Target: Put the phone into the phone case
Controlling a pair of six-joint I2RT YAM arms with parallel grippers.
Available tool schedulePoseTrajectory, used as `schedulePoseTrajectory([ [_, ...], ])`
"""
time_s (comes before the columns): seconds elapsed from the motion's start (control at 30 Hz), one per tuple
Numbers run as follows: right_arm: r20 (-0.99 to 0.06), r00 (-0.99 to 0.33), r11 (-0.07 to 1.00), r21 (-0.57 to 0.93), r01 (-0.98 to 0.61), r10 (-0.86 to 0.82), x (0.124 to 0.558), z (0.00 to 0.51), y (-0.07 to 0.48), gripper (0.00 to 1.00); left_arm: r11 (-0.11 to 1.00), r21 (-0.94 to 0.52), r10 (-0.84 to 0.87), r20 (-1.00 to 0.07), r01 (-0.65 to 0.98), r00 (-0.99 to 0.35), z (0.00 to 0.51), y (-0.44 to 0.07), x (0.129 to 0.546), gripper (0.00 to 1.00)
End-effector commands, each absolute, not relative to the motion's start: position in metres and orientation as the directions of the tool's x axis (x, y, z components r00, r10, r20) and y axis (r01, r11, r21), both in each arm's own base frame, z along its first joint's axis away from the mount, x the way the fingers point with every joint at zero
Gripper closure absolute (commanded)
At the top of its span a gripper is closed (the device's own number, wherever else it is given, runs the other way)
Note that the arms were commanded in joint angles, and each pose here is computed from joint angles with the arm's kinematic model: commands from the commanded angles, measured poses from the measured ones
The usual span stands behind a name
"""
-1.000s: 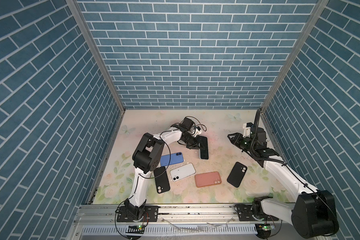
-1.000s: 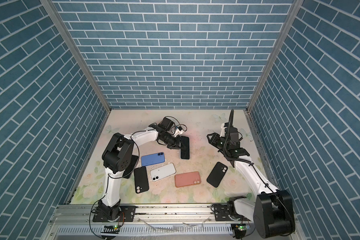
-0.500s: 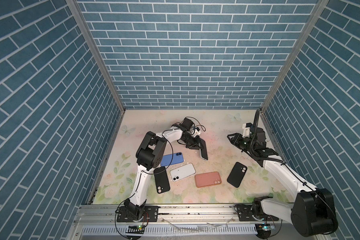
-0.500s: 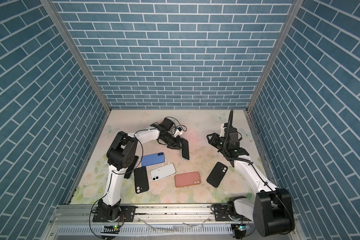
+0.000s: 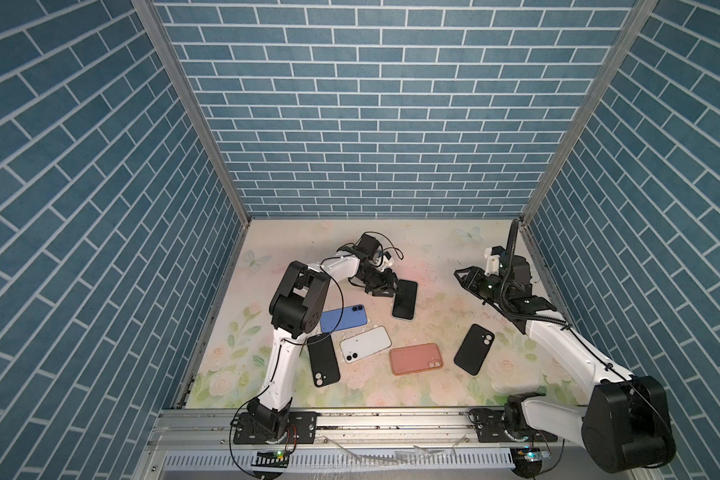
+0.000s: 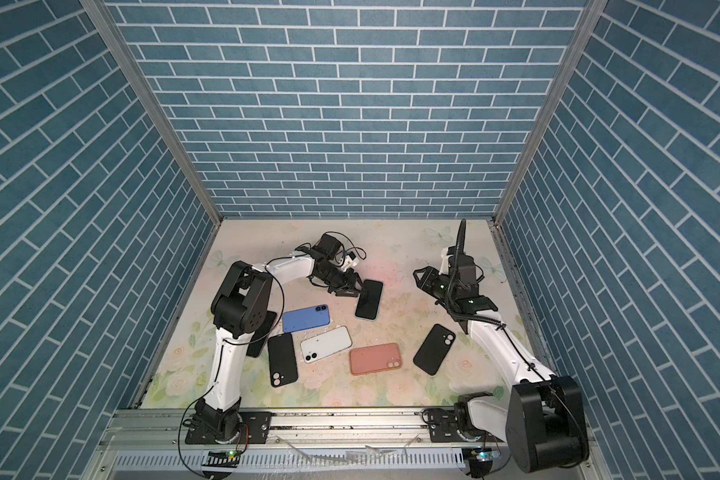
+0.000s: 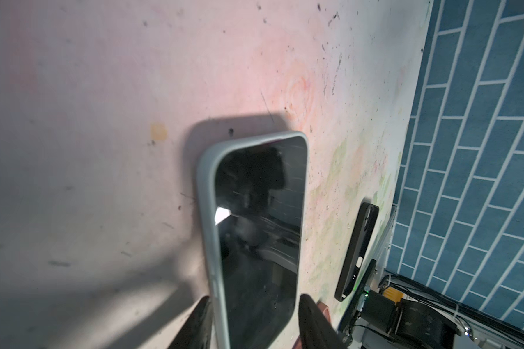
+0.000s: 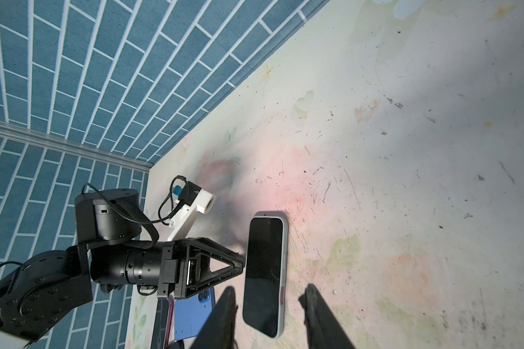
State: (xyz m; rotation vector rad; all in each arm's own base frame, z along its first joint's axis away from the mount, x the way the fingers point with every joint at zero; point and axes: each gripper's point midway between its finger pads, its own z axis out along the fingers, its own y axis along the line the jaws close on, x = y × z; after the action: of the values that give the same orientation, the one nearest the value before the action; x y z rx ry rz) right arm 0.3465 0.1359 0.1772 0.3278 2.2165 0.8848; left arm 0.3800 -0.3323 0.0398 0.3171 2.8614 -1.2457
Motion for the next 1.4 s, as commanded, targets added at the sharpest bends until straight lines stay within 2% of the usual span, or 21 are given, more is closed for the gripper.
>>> schedulePoseTrajectory([
  [0.0,-0.548,-0.708,0.748,0.663,-0.043,0.445,0.344,0.174,0.133,0.61,0.702,-0.681,0.145,-0.148,0.207,-0.978,0.05,-0.319,0.387,0.43],
  [0.2,-0.573,-0.728,0.743,0.656,-0.132,0.376,0.343,0.185,0.145,0.61,0.809,-0.533,0.07,-0.333,0.248,-0.94,0.1,-0.279,0.4,0.19],
  [0.37,-0.547,-0.804,0.702,0.667,-0.25,0.234,0.333,0.185,0.178,0.6,0.861,-0.441,0.055,-0.415,0.253,-0.908,0.144,-0.246,0.377,0.01],
  [0.47,-0.537,-0.837,0.7,0.636,-0.324,0.102,0.32,0.176,0.205,0.59,0.882,-0.413,0.059,-0.383,0.228,-0.922,0.153,-0.226,0.346,0.0],
  [0.57,-0.503,-0.865,0.695,0.619,-0.365,-0.007,0.304,0.163,0.229,0.57,0.901,-0.402,0.052,-0.276,0.164,-0.96,0.144,-0.206,0.305,0.01],
  [0.7,-0.456,-0.886,0.68,0.626,-0.381,-0.077,0.285,0.149,0.248,0.54,0.903,-0.424,0.019,-0.131,0.073,-0.991,0.13,-0.188,0.249,0.01],
  [0.83,-0.403,-0.905,0.67,0.635,-0.385,-0.138,0.263,0.134,0.267,0.47,0.876,-0.483,-0.043,-0.067,-0.005,-0.997,0.121,-0.182,0.211,0.0],
  [1.07,-0.291,-0.925,0.648,0.661,-0.379,-0.244,0.225,0.1,0.303,0.43,0.818,-0.567,-0.129,-0.016,-0.097,-0.991,0.098,-0.188,0.196,0.0],
  [1.37,-0.232,-0.919,0.627,0.675,-0.388,-0.319,0.202,0.072,0.337,0.42,0.79,-0.582,-0.225,0.019,-0.194,-0.974,0.067,-0.188,0.196,0.0],
])
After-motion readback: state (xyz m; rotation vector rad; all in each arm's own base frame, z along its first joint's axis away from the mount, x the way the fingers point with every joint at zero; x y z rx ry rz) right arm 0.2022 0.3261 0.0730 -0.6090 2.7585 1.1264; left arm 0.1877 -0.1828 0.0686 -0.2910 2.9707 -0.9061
